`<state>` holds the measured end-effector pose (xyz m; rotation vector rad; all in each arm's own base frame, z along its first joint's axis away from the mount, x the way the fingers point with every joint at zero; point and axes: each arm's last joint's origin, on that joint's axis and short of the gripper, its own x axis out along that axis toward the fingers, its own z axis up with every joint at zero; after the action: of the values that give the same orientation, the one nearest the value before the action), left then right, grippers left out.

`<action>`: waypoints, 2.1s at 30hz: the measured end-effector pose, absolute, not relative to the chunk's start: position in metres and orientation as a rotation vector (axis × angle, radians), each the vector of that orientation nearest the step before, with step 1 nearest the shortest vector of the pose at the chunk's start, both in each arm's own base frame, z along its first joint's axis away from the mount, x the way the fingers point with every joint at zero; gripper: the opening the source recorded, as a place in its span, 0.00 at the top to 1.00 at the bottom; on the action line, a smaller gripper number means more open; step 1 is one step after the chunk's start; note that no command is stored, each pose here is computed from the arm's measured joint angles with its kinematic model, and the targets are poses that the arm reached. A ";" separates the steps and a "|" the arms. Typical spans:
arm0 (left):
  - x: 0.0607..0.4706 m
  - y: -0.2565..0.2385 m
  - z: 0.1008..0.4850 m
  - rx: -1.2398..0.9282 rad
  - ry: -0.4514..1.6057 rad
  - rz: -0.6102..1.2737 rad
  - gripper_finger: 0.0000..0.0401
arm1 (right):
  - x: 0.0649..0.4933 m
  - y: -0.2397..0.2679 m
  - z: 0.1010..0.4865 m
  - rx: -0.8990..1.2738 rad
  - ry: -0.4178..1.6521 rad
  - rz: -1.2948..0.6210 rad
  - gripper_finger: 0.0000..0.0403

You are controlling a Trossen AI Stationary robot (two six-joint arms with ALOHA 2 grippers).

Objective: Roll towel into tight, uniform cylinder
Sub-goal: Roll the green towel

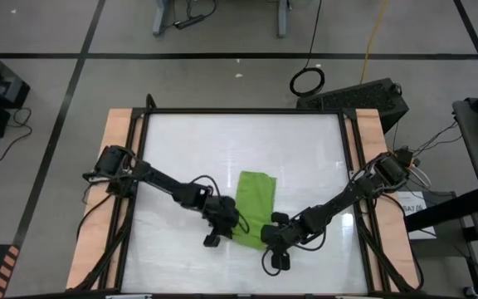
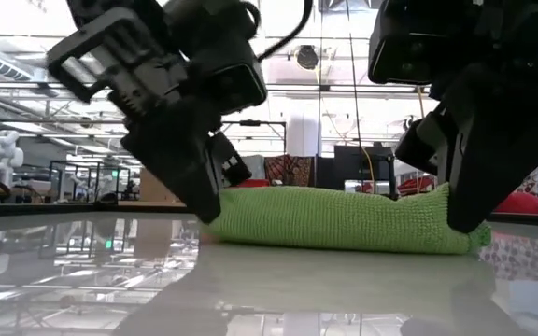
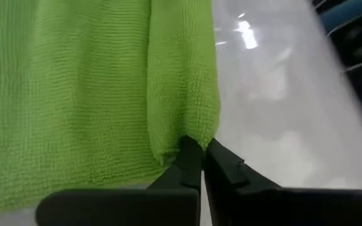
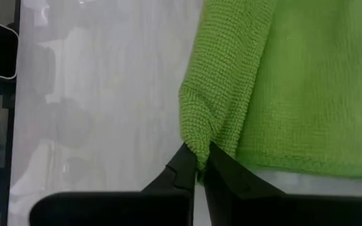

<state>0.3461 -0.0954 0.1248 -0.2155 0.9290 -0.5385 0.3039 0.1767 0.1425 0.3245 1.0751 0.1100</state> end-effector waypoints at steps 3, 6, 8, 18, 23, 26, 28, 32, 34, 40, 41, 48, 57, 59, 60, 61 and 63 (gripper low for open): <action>0.348 -0.086 0.126 -0.345 0.952 -0.562 0.99 | 0.302 0.176 0.145 0.367 1.090 0.091 0.97; 0.349 -0.079 0.127 -0.442 0.976 -0.556 0.99 | 0.302 0.172 0.151 0.451 1.099 0.050 0.97; 0.350 -0.076 0.127 -0.492 0.989 -0.557 0.99 | 0.302 0.167 0.156 0.496 1.100 0.015 0.97; 0.349 -0.058 0.124 -0.679 1.050 -0.491 0.99 | 0.293 0.157 0.192 0.269 0.942 0.029 0.72; 0.347 -0.048 0.121 -0.724 1.074 -0.443 0.99 | 0.284 0.175 0.192 -0.020 0.910 0.172 0.62; 0.347 -0.043 0.120 -0.734 1.072 -0.428 1.00 | 0.281 0.186 0.182 -0.179 0.907 0.219 0.60; 0.348 -0.039 0.120 -0.747 1.069 -0.414 1.00 | 0.280 0.191 0.173 -0.253 0.902 0.189 0.60; 0.349 -0.033 0.121 -0.768 1.062 -0.393 1.00 | 0.282 0.200 0.160 -0.367 0.858 0.155 0.60; 0.349 -0.031 0.121 -0.779 1.061 -0.391 1.00 | 0.284 0.201 0.152 -0.418 0.853 0.121 0.60; 0.350 -0.028 0.110 -0.869 1.110 -0.425 1.00 | 0.290 0.198 0.140 -0.445 0.835 0.010 0.60; 0.350 -0.029 0.109 -0.876 1.115 -0.438 1.00 | 0.291 0.197 0.138 -0.439 0.844 -0.002 0.60; 0.351 -0.028 0.107 -0.910 1.118 -0.449 1.00 | 0.296 0.193 0.121 -0.304 0.904 -0.028 0.66; 0.350 -0.029 0.111 -0.867 1.101 -0.478 0.81 | 0.294 0.192 0.129 -0.102 0.929 -0.042 0.97; 0.349 -0.030 0.116 -0.816 1.080 -0.487 0.73 | 0.293 0.190 0.133 -0.042 0.949 -0.037 0.97; 0.348 -0.031 0.119 -0.796 1.065 -0.498 0.69 | 0.293 0.189 0.134 -0.015 0.965 -0.028 0.98; 0.348 -0.031 0.124 -0.776 1.045 -0.508 0.66 | 0.294 0.188 0.135 0.012 0.977 -0.018 0.98; 0.348 -0.032 0.135 -0.735 0.999 -0.535 0.59 | 0.295 0.186 0.137 0.054 0.993 0.002 0.99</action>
<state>0.3483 -0.0317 0.1346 -0.7347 0.9993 -0.5351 0.2951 0.1856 0.1370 0.0544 0.9926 0.0022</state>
